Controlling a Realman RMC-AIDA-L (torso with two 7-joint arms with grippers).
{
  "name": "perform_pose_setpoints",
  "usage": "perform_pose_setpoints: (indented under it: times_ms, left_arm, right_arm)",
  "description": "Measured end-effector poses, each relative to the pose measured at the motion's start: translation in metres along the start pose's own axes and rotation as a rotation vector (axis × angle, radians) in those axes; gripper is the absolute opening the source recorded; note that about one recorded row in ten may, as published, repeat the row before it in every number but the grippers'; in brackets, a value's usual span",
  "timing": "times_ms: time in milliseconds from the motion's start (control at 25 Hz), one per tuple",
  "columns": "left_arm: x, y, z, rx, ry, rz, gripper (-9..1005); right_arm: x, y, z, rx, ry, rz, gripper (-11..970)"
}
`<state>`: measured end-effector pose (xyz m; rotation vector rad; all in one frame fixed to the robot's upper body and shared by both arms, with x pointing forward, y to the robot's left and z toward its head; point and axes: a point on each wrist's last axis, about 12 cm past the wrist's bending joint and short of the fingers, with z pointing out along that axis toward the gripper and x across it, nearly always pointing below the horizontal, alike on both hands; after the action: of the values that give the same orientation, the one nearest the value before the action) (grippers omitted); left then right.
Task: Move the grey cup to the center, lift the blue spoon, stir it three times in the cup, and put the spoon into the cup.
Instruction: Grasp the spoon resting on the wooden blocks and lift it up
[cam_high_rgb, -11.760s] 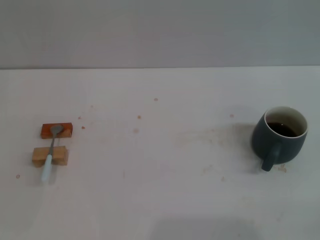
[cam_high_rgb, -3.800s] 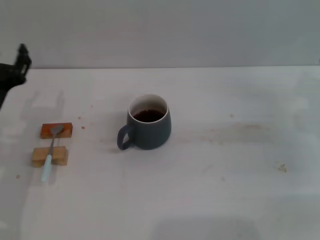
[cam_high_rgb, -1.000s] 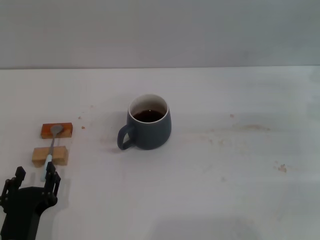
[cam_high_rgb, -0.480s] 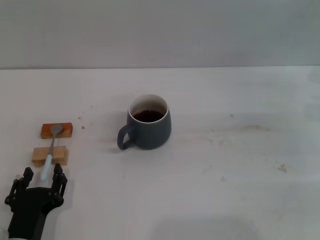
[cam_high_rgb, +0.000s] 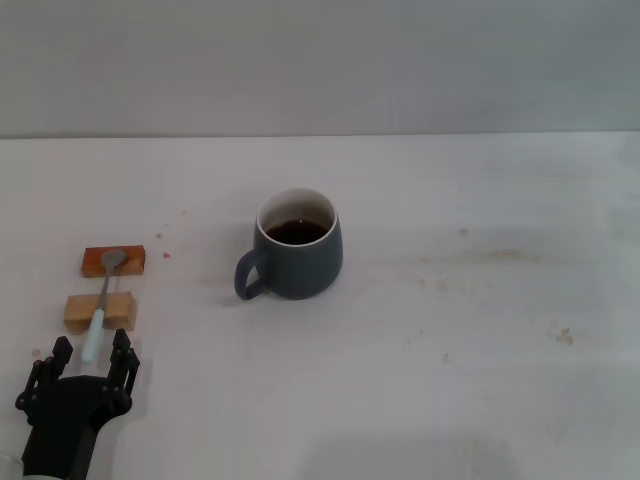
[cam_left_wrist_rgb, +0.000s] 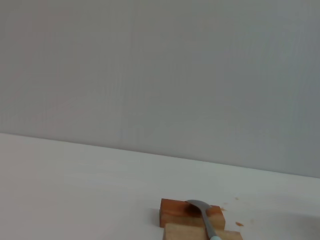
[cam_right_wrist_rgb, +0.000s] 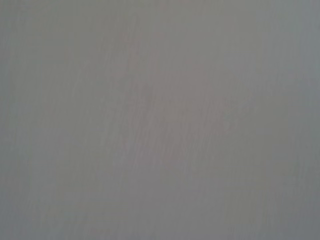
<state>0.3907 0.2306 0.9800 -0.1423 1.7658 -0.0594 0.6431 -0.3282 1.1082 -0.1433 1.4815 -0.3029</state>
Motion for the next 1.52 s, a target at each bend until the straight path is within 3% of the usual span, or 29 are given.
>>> perform_pose_setpoints:
  times_ms: [400, 600, 1520]
  left_arm:
    - [0.0013, -0.001, 0.0029, 0.006, 0.018, -0.001, 660]
    - [0.0017, -0.0005, 0.0035, 0.005, 0.021, 0.0, 533]
    - [-0.002, -0.0009, 0.008, 0.002, 0.009, 0.002, 491]
  right_arm:
    - [0.0007, -0.0003, -0.0005, 0.0, 0.002, 0.0, 44]
    - [0.0008, 0.0001, -0.0004, -0.002, 0.004, -0.001, 43]
    - [-0.0001, 0.0001, 0.0007, -0.003, 0.003, -0.002, 44]
